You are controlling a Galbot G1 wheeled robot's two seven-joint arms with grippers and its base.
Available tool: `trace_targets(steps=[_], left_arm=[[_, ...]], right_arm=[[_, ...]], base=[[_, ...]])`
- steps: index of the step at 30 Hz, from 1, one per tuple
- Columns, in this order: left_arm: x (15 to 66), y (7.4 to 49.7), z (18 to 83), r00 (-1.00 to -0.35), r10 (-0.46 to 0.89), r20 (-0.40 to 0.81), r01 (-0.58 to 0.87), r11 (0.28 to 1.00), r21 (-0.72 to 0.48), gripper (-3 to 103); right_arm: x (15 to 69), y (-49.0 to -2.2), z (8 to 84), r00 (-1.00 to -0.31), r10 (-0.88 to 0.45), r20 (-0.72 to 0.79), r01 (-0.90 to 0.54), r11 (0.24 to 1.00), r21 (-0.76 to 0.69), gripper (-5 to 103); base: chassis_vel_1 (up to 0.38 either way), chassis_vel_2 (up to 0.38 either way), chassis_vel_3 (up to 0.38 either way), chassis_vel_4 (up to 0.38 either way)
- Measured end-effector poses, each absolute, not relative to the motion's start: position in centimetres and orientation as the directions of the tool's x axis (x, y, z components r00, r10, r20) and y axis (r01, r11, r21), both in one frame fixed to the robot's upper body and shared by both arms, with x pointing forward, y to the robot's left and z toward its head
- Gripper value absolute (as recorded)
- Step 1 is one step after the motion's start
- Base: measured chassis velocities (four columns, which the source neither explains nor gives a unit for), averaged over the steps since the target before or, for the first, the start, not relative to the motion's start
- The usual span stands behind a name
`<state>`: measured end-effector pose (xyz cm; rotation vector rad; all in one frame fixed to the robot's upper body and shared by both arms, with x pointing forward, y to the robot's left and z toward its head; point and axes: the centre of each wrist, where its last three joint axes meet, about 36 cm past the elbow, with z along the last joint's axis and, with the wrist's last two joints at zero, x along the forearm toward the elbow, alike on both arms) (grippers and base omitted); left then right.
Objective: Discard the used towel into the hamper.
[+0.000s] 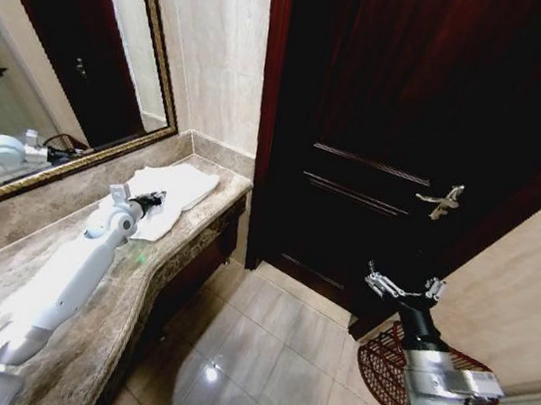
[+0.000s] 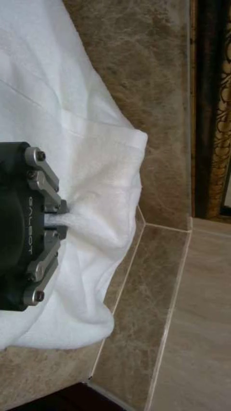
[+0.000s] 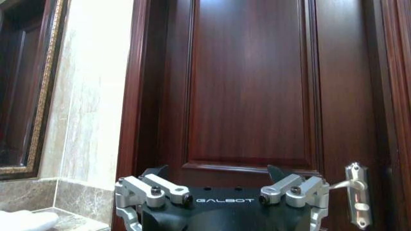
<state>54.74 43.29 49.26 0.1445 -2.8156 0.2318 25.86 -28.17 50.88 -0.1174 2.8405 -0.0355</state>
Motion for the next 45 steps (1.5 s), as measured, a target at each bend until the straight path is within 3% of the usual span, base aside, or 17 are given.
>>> trace_targets(steps=[5,18,30,45], left_arm=[[54.6,43.3,49.2,-0.946,-0.073,0.315,-0.124,0.982,-0.145,2],[53.6,43.3,49.8,-0.965,-0.032,0.259,-0.074,0.986,-0.152,2],[48.6,42.6,53.0,-0.996,0.088,-0.006,0.088,0.99,-0.109,2],[36.7,37.3,60.0,-0.935,0.238,-0.264,0.261,0.964,-0.055,2]], right_arm=[[26.0,-28.2,50.8,-0.953,-0.083,-0.292,-0.077,0.996,-0.034,100],[26.1,-28.2,50.7,-0.952,-0.083,-0.293,-0.077,0.997,-0.033,100],[26.1,-27.9,50.7,-0.951,-0.087,-0.295,-0.083,0.996,-0.025,100],[26.0,-27.8,51.3,-0.942,-0.05,-0.333,-0.057,0.998,0.011,100]], base=[[0.0,0.0,0.0,0.0],[0.0,0.0,0.0,0.0],[0.0,0.0,0.0,0.0],[0.0,0.0,0.0,0.0]])
